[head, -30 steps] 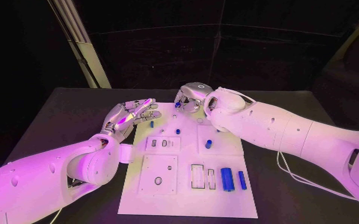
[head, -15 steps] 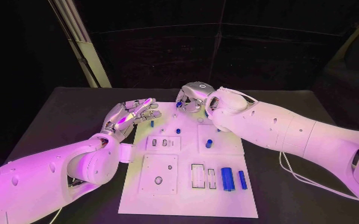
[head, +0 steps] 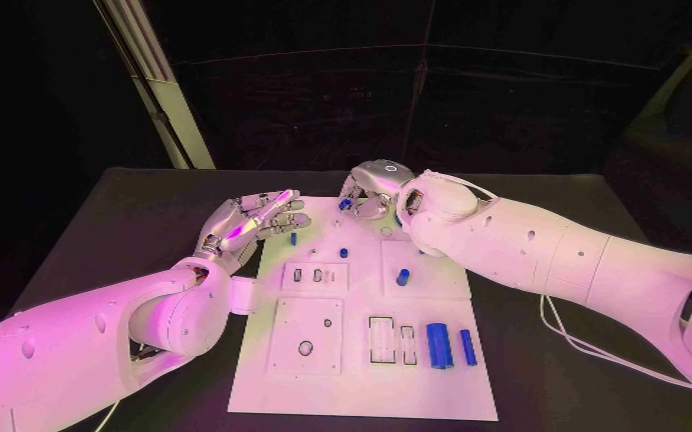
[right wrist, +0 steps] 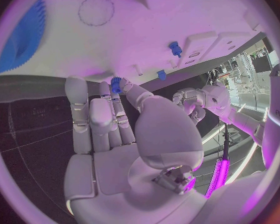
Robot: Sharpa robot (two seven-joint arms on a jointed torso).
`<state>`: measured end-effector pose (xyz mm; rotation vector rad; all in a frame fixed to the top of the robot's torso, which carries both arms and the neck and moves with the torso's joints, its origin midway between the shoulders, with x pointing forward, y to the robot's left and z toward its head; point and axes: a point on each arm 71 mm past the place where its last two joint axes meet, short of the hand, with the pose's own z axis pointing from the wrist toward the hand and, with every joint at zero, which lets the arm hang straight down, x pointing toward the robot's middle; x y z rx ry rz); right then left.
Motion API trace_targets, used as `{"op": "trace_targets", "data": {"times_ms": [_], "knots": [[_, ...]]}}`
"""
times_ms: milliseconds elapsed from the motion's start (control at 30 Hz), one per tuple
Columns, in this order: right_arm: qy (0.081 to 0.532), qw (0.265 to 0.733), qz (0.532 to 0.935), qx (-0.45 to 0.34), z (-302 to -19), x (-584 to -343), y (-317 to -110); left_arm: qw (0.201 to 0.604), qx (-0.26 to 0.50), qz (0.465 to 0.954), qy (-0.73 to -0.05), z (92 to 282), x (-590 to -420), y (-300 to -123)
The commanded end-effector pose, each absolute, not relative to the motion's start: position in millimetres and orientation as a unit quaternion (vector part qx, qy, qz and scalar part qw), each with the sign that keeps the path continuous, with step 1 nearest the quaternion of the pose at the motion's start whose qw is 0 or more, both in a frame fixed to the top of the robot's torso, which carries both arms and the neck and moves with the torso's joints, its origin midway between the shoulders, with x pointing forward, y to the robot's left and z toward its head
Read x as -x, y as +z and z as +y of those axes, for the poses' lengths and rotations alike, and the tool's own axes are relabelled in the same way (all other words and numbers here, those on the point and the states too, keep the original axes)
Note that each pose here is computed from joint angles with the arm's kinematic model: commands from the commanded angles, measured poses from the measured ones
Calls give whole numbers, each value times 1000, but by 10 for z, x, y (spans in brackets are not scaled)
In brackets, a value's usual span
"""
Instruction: Assemble the parts on the task board
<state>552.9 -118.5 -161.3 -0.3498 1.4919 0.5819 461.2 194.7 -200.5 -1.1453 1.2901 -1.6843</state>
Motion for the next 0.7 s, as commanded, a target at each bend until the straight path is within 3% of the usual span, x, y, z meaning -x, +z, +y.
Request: {"op": "trace_targets", "data": {"times_ms": [33,700], "knots": [[259,683,664,159,-1189,-5529,-1601,353,440,499,-658,1940,-4612,-1989],[263,682,665,153,-1196,-5530,-1600,354,441,499,-657,1947,-4614,-1990]]}}
